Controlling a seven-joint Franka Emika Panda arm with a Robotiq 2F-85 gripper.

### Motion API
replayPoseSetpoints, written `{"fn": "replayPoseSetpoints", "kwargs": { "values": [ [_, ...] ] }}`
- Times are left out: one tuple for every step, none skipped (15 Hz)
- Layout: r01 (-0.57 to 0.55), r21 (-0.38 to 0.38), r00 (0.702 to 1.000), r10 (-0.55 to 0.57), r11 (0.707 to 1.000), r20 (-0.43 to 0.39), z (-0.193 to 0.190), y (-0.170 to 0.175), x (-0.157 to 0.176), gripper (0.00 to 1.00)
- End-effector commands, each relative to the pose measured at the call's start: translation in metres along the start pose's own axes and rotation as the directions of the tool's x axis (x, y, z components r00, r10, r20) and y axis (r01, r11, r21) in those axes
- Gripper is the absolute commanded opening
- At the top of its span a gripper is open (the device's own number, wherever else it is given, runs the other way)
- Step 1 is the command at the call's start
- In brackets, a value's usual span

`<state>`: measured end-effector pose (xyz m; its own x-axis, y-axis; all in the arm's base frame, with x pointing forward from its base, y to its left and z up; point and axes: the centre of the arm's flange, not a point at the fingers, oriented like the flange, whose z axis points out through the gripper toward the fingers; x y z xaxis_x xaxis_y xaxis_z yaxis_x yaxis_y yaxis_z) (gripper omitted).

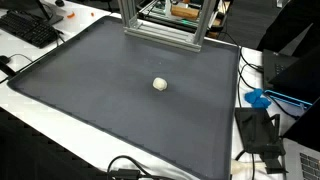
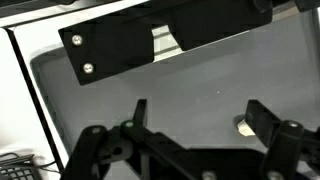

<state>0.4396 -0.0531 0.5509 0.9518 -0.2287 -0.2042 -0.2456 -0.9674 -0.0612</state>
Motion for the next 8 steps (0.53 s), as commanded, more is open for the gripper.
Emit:
{"fn": "replayPoseSetpoints", "kwargs": {
  "values": [
    [0.0,0.0,1.0,0.0,1.0,0.0,0.0,0.0,0.0,1.0],
    [0.0,0.0,1.0,0.0,1.0,0.0,0.0,0.0,0.0,1.0],
    [0.0,0.0,1.0,0.0,1.0,0.0,0.0,0.0,0.0,1.0],
    [-0.012,0.022,1.0,0.012,1.0,-0.011,0.007,-0.009,-0.006,1.0],
    [-0.019,0.031,1.0,0.02,0.999,-0.017,0.012,-0.016,-0.013,1.0],
    [-0.014,0.037,0.999,0.015,0.999,-0.032,0.018,-0.025,-0.022,1.0],
    [-0.014,0.041,0.999,0.016,0.999,-0.042,0.021,-0.032,-0.026,1.0],
    [0.008,0.025,0.998,-0.007,1.0,-0.063,0.028,-0.042,-0.038,1.0]
  ]
}}
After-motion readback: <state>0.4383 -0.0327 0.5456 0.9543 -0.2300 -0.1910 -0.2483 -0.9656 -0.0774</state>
